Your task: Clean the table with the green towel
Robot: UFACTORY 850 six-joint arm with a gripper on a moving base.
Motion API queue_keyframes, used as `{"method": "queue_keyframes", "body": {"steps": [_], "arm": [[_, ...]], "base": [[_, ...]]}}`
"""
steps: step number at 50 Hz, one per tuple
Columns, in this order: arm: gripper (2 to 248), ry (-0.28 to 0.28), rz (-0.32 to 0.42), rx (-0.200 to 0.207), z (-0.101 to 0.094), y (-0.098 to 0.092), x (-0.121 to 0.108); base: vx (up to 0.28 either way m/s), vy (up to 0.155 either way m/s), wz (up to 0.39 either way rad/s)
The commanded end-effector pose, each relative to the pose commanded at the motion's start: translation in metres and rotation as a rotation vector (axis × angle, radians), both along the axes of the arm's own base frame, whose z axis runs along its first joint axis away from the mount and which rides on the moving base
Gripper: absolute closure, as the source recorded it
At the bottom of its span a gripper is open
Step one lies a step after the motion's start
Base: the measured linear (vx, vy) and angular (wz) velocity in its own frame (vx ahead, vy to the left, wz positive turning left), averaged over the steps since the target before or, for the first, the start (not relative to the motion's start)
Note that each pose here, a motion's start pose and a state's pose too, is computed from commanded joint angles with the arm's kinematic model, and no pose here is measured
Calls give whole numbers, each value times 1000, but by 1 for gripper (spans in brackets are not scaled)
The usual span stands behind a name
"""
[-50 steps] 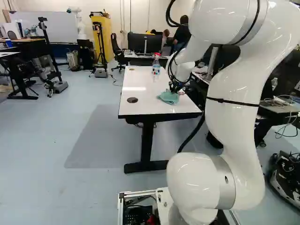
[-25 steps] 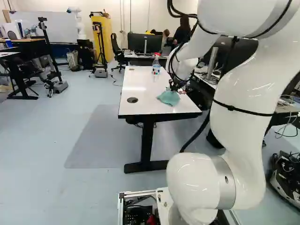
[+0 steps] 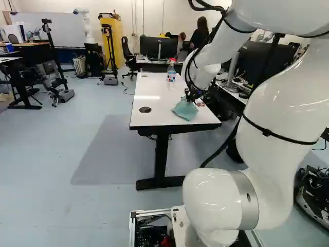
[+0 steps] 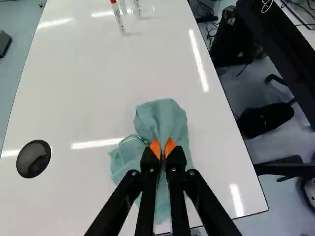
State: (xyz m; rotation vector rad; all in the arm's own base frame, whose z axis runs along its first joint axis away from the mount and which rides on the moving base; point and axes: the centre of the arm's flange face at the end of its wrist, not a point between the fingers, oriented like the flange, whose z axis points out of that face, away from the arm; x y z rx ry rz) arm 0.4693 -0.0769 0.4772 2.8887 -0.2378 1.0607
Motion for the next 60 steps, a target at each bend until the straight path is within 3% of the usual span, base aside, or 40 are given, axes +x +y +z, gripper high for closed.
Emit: {"method": "queue_keyframes", "body": {"steps": [50, 60], "arm": [[218, -14, 30, -2, -6, 28, -106], [218, -17, 32, -3, -6, 31, -115]], "base": [[0, 0, 0], [0, 0, 0]]}}
